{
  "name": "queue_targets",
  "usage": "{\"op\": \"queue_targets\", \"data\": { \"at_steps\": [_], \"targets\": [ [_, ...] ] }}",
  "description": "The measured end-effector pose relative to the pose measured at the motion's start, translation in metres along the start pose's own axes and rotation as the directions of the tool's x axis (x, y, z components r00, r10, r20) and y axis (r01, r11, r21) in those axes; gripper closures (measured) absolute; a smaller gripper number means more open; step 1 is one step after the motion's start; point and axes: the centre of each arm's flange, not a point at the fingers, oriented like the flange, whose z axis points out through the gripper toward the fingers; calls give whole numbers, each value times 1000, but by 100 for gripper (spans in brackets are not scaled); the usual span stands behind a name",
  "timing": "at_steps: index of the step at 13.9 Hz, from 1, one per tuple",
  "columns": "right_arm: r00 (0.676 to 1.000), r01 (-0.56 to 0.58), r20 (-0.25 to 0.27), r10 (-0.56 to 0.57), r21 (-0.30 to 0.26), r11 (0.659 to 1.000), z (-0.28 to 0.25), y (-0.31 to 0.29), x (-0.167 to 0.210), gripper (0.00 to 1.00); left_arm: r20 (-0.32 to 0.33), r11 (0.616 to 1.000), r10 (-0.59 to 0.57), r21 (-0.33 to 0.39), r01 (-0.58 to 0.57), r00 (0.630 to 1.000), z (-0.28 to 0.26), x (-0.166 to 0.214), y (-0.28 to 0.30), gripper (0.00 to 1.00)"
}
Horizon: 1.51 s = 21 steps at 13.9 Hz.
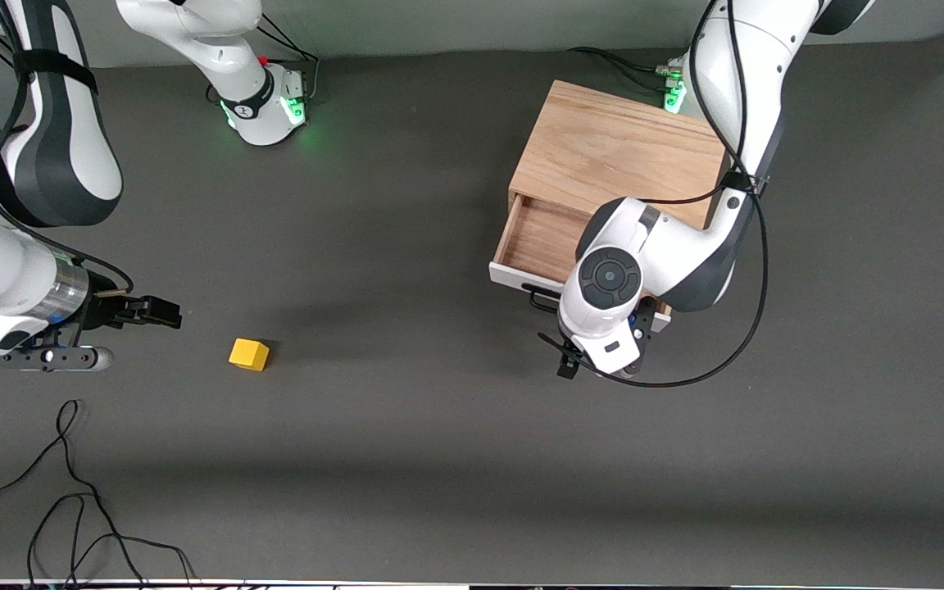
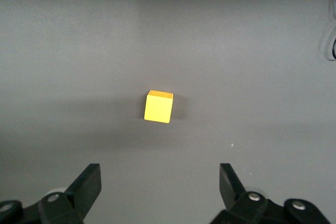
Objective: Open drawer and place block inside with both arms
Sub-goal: 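Lower the right gripper over the yellow cube while the left gripper withdraws, then close the right gripper on the yellow cube and lift it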
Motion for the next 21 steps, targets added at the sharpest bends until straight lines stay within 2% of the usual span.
{"op": "queue_targets", "data": {
  "at_steps": [3, 9, 12, 14, 17, 19, 21],
  "targets": [
    [1000, 0, -21, 0, 3, 1000, 37, 0, 2, 0, 13, 993, -18, -118, 20, 1000, -15, 11, 21, 0],
    [1000, -3, -29, 4, 11, 1000, 115, -1, 12, 0, 4, 987, -22, -162, 23, 1000, -26, 16, 36, 0],
    [999, -6, -44, 7, 17, 1000, 158, -1, 14, 0, -67, 976, 19, -215, -33, 998, -62, 24, 47, 0],
    [999, -6, -50, 7, 19, 1000, 182, -1, 9, 0, -115, 978, 103, -171, -121, 988, -104, 49, 47, 0],
    [999, -8, -47, 9, 20, 1000, 198, -2, 2, 0, -88, 962, 254, -81, -261, 963, -176, 125, 26, 0],
    [998, -17, -55, 18, 22, 1000, 208, -10, -2, 0, -38, 914, 406, 13, -406, 913, -217, 171, -7, 0],
    [998, -23, -58, 24, 24, 999, 222, -16, -6, 0, 7, 856, 513, 70, -512, 858, -240, 200, -32, 0]
  ]
}}
